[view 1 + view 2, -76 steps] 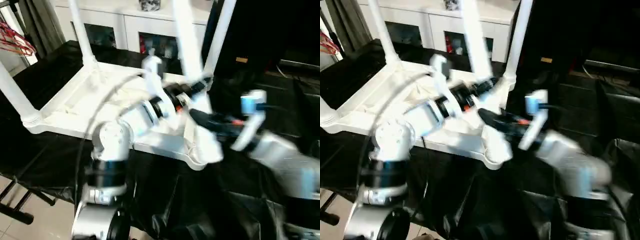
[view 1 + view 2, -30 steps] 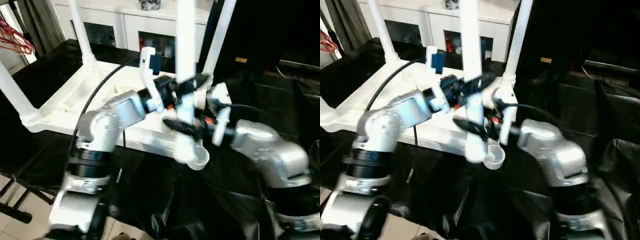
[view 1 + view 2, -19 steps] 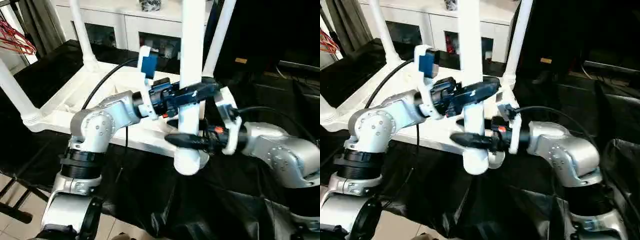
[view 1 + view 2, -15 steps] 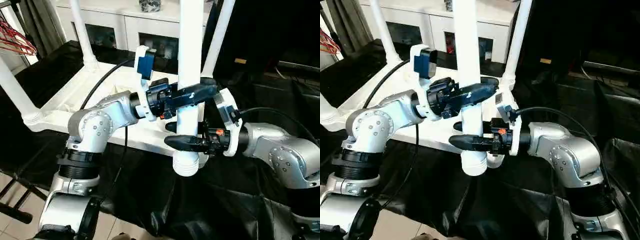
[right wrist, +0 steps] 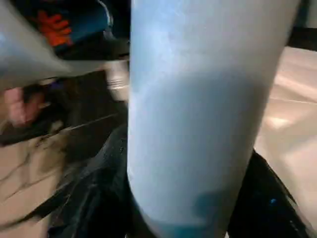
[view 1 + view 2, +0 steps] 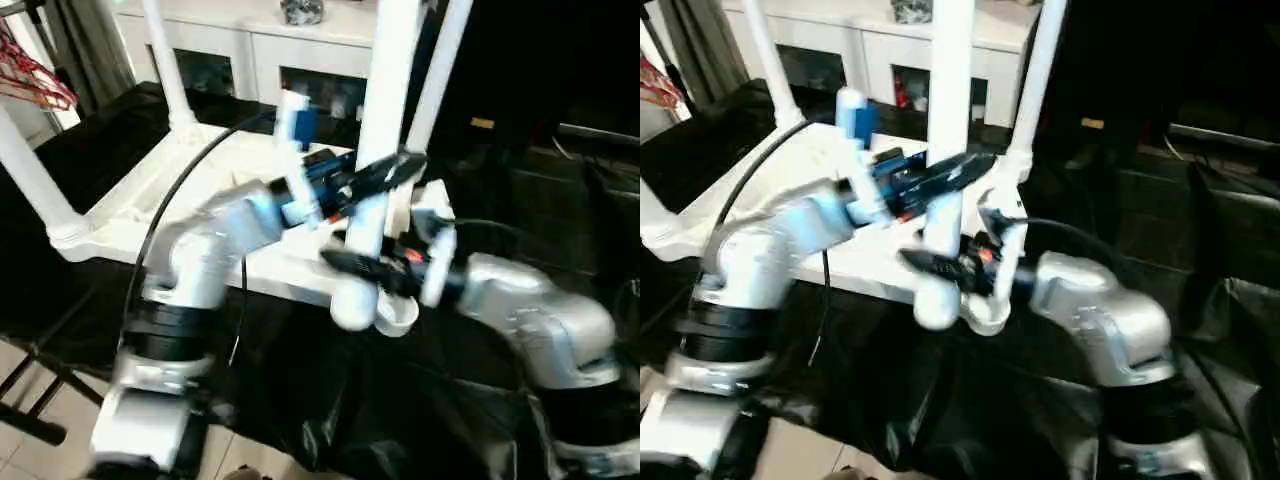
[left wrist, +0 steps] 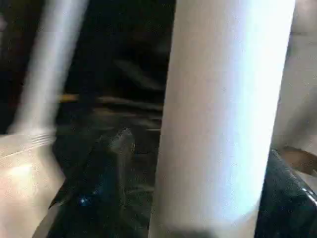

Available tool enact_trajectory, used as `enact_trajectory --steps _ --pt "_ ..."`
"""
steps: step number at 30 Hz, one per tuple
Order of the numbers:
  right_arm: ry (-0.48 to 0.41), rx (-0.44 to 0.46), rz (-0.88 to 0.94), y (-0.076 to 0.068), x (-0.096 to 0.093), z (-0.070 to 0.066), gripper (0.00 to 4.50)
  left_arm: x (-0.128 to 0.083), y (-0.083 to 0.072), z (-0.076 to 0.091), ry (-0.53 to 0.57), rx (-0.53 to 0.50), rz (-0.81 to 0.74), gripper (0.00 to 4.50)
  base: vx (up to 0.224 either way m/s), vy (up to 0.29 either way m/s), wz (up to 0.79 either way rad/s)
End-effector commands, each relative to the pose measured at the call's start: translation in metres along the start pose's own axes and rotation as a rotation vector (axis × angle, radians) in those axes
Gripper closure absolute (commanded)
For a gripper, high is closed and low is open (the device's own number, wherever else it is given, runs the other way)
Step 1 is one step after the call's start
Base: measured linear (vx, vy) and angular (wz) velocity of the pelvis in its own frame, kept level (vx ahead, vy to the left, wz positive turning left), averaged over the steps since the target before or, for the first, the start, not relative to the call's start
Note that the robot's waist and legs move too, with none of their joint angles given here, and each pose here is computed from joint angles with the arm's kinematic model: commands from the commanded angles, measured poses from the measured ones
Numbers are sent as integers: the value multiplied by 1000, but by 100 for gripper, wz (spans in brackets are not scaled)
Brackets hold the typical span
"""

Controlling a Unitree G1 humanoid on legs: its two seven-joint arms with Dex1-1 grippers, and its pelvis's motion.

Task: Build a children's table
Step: Pick table leg

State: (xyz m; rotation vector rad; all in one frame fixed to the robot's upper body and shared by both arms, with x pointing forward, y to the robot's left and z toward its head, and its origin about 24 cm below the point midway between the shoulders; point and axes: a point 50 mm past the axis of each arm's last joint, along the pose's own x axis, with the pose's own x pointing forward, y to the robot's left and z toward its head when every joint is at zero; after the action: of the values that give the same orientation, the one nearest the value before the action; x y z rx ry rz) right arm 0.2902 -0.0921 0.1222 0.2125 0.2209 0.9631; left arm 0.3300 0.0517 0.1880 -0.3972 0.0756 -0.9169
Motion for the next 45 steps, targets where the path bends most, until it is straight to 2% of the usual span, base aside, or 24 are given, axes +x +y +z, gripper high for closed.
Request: enact_trajectory --steps 1,5,11,14,15,18,20,22,23,25,27,28,31,37,45 --pt "-72 -75 5 12 9 12 259 2 14 -7 39 67 239 141 0 0 0" --pt "-90 -97 -101 10 16 14 260 1 15 -7 -6 86 377 176 0 0 0" --pt "-109 -83 -175 11 22 14 260 2 7 -8 -39 95 427 225 0 0 0" --pt "-107 -77 -147 16 25 13 260 4 1 -8 -70 74 373 233 0 0 0" --pt "-108 -49 -110 17 24 13 205 4 -2 -7 -77 84 320 251 0 0 0" --pt "-95 -43 -88 16 20 14 185 5 -5 -6 -76 103 262 258 0 0 0" --pt "-63 -41 -25 13 13 16 154 4 -9 -5 -62 135 161 263 0 0 0" --pt "-40 -42 21 13 9 17 147 4 -11 -5 -43 162 120 264 0 0 0" --pt "5 -60 108 14 1 17 144 3 -10 -6 -26 194 93 264 0 0 0" --pt "71 -80 219 17 -11 16 104 2 -9 -7 -10 211 47 264 0 0 0" --pt "93 -87 229 13 -16 17 99 0 -8 -4 -12 201 9 264 0 0 0" --pt "93 -87 229 13 -16 17 78 0 -8 -4 -12 201 9 264 0 0 0" --pt "119 -79 198 0 -21 21 68 -3 -10 5 -55 174 -64 264 0 0 0" --pt "124 -41 218 -6 -26 25 68 -4 -16 9 -90 160 -134 264 0 0 0" --pt "199 4 193 -12 -24 16 68 -5 -23 6 -89 158 -202 264 0 0 0"
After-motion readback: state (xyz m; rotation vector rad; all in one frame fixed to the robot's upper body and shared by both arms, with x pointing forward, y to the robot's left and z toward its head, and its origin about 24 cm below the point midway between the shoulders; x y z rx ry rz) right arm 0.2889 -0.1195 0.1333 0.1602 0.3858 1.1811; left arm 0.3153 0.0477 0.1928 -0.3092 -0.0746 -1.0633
